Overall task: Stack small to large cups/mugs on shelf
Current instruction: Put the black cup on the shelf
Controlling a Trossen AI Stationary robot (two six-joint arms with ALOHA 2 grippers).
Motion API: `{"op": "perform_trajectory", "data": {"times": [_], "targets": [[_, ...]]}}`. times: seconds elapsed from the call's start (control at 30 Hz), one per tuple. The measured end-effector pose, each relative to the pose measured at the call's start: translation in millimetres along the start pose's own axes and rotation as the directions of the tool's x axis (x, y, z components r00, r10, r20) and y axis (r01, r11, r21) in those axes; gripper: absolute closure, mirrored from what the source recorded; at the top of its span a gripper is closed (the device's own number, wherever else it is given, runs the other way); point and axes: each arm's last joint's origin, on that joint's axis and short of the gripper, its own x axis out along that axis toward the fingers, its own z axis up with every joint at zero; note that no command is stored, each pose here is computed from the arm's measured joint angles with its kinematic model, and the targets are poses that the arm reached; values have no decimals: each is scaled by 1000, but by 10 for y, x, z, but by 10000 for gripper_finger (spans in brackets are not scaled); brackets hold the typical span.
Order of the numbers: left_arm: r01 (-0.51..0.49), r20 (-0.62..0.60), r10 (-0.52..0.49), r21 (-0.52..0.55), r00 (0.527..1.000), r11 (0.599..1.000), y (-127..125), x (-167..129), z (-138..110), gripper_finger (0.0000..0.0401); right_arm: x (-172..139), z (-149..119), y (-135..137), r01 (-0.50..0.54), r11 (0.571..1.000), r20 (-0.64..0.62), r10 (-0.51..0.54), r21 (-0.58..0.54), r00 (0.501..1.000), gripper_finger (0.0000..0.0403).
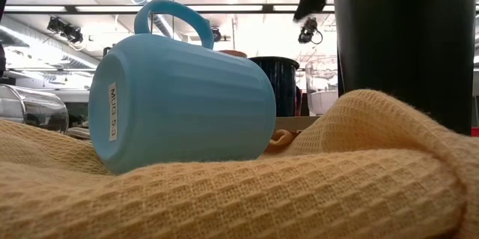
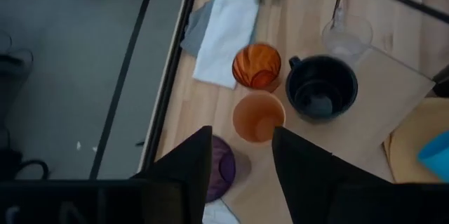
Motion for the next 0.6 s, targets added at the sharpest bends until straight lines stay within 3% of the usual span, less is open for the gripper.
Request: {"op": "perform_trajectory", "data": {"times": [0.13,0.3,0.6], "targets": [[-2,42,1,17,999,1000,1,-1,43,239,-307,-58,463,-173,985,56,174,-22,983,321],[11,118,-8,-26,993,1000,-2,7,128,239,-669,-188,1021,-332,933,108,348,-136,931,321],[190,190,-157,-172,969,966,-164,53,241,239,-867,-428,1664,-380,902,74,401,-204,913,321]]}}
